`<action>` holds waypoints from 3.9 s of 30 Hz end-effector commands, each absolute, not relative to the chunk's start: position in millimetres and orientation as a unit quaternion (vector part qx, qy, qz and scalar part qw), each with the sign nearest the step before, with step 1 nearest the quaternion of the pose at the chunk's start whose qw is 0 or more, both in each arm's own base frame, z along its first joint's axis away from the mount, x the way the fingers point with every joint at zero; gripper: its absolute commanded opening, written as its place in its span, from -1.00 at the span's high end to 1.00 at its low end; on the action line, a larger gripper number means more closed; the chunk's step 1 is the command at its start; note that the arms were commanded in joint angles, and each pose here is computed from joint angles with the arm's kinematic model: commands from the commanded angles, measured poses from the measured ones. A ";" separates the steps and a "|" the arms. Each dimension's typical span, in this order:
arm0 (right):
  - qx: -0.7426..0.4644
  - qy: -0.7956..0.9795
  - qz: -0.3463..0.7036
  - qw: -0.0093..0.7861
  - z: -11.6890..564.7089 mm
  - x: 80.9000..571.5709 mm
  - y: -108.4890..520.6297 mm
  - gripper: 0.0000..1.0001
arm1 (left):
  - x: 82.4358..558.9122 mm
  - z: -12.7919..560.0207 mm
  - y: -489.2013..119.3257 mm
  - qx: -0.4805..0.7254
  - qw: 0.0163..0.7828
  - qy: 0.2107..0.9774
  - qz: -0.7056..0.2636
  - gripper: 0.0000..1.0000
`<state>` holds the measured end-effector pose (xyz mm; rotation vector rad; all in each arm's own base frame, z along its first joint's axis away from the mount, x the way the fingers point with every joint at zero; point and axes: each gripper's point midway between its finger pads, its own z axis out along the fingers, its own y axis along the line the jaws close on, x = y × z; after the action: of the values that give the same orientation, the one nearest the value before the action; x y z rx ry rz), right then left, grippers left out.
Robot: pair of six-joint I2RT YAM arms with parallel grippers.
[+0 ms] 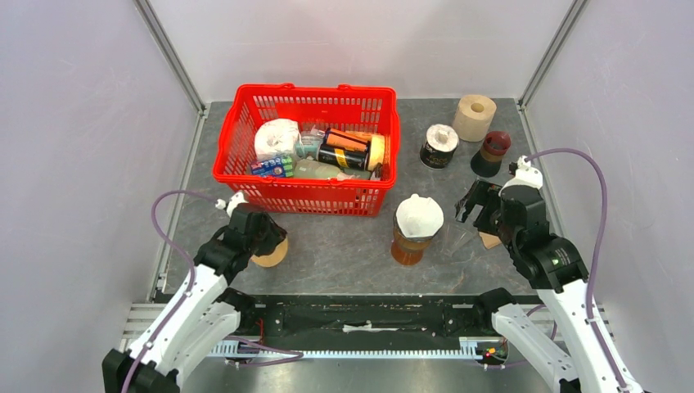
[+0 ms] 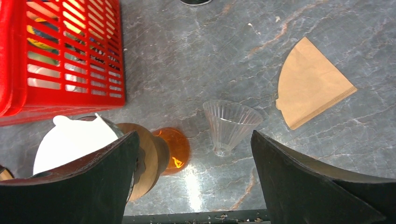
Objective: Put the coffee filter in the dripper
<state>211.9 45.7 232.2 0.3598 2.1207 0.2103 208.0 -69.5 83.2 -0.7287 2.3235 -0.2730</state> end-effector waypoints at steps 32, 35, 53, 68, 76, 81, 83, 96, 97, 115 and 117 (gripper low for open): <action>-0.586 0.439 0.397 0.553 317.2 104.2 202.6 -0.94 | 65.1 339.1 -294.1 0.482 0.313 0.476 -0.666 0.96; -0.626 0.389 0.424 0.526 321.7 88.8 205.2 -0.90 | 57.9 336.6 -293.2 0.507 0.310 0.454 -0.664 0.96; -0.603 0.463 0.490 0.426 344.4 103.7 219.7 -0.94 | 93.3 308.5 -316.9 0.573 0.328 0.551 -0.510 0.96; -0.123 0.735 0.461 0.481 412.1 218.0 207.3 -0.94 | 169.5 299.3 -302.9 0.679 0.359 0.604 -0.212 0.95; -0.017 0.796 0.446 0.409 368.1 239.6 206.3 -0.73 | 172.3 311.1 -318.8 0.696 0.382 0.578 -0.188 0.95; -0.005 0.805 0.473 0.357 350.1 244.0 224.6 -0.57 | 175.4 313.1 -326.0 0.702 0.389 0.574 -0.164 0.95; -0.017 0.802 0.493 0.335 346.5 241.0 238.0 -0.47 | 173.3 313.3 -330.0 0.706 0.388 0.570 -0.165 0.96; -0.023 0.806 0.491 0.331 336.6 232.5 252.1 1.00 | 180.9 332.9 -334.2 0.674 0.432 0.576 -0.163 0.89; -0.019 0.804 0.489 0.339 338.8 234.1 249.9 1.00 | 180.2 338.4 -332.2 0.667 0.444 0.575 -0.166 0.77; 0.187 0.747 0.395 0.501 380.0 335.3 100.8 1.00 | 201.9 380.4 -239.2 0.177 0.635 0.700 -0.274 -0.74; 0.249 0.732 0.365 0.519 373.9 354.0 54.1 1.00 | 206.4 355.7 -224.1 0.136 0.628 0.723 -0.254 -0.74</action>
<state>325.5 115.0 342.1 0.4536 1.9371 0.9340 177.5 -255.5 370.2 0.7903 1.5348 -0.6063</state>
